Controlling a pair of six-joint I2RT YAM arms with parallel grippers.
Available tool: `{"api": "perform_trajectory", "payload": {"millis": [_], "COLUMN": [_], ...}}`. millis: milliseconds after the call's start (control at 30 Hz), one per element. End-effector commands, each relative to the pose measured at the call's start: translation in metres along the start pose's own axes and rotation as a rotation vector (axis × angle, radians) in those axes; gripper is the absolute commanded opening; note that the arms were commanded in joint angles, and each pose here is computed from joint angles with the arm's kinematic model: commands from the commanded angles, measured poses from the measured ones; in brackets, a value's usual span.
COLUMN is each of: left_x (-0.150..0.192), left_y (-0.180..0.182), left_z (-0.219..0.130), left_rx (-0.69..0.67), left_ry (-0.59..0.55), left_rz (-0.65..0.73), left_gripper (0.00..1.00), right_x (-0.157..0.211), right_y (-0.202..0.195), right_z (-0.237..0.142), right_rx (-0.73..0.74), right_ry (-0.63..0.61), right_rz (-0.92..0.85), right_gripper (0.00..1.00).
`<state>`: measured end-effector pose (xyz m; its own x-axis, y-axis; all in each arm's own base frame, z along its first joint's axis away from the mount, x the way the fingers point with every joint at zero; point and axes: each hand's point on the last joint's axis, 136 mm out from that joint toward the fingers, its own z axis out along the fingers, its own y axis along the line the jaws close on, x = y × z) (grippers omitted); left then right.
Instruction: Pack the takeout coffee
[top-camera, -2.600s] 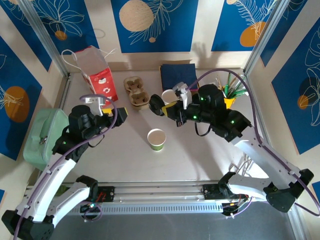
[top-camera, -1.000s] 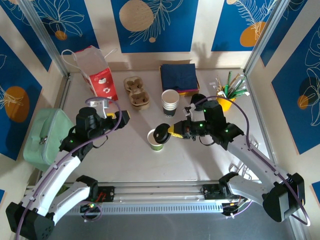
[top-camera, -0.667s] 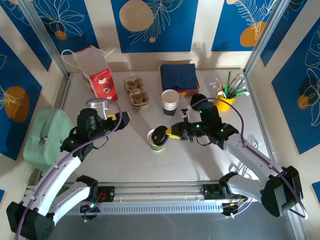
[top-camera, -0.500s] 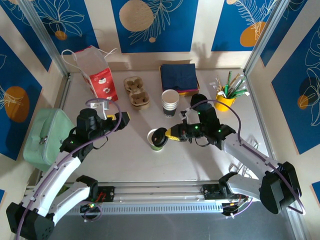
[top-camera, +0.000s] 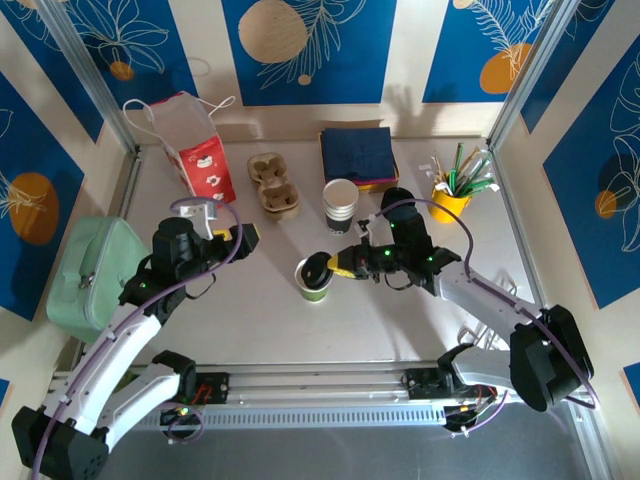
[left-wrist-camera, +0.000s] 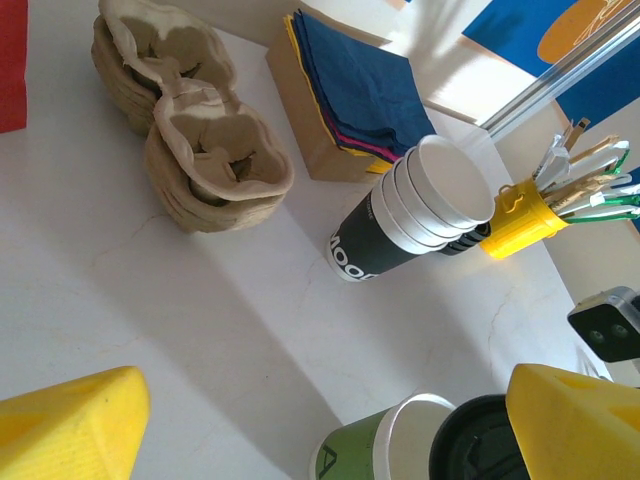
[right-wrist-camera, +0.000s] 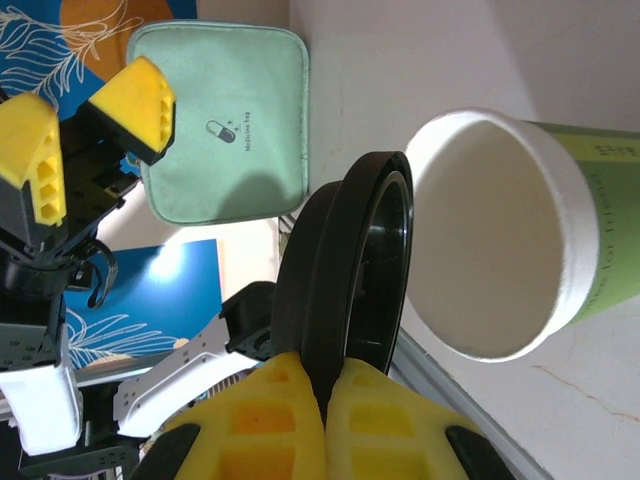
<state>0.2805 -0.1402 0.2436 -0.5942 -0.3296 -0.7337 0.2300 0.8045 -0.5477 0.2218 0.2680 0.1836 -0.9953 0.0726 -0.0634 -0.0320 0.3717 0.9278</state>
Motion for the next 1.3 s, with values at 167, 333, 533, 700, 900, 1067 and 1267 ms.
{"api": "perform_trajectory", "payload": {"millis": [167, 333, 533, 700, 900, 1067, 1267], "left_x": [-0.004, -0.005, -0.004, -0.003, -0.002, -0.003, -0.003], "left_y": [0.002, 0.001, 0.002, 0.003, 0.004, 0.003, 0.002], "left_z": [-0.004, -0.003, -0.002, -0.002, -0.001, -0.002, -0.001], "left_rx": [-0.004, -0.002, -0.006, -0.01, -0.007, -0.006, -0.004], "left_ry": [-0.027, -0.029, -0.024, -0.02, -0.019, -0.021, -0.021], "left_rz": [-0.008, -0.009, -0.011, -0.012, -0.018, -0.016, -0.019], "left_gripper": [0.92, 0.92, 0.92, 0.92, 0.92, 0.92, 0.92], "right_x": [-0.002, -0.002, -0.003, -0.002, -0.003, -0.002, 0.0], "right_y": [-0.013, -0.02, -0.029, -0.036, -0.042, -0.046, -0.053], "right_z": [0.006, 0.009, 0.012, 0.012, 0.013, 0.014, 0.016], "right_rx": [0.004, 0.014, 0.032, 0.053, 0.071, 0.076, 0.084], "right_ry": [0.012, 0.018, 0.028, 0.03, 0.028, 0.031, 0.041], "right_rz": [-0.002, 0.012, 0.038, 0.057, 0.064, 0.069, 0.081], "right_gripper": [0.03, 0.09, 0.15, 0.2, 0.21, 0.22, 0.22]}}
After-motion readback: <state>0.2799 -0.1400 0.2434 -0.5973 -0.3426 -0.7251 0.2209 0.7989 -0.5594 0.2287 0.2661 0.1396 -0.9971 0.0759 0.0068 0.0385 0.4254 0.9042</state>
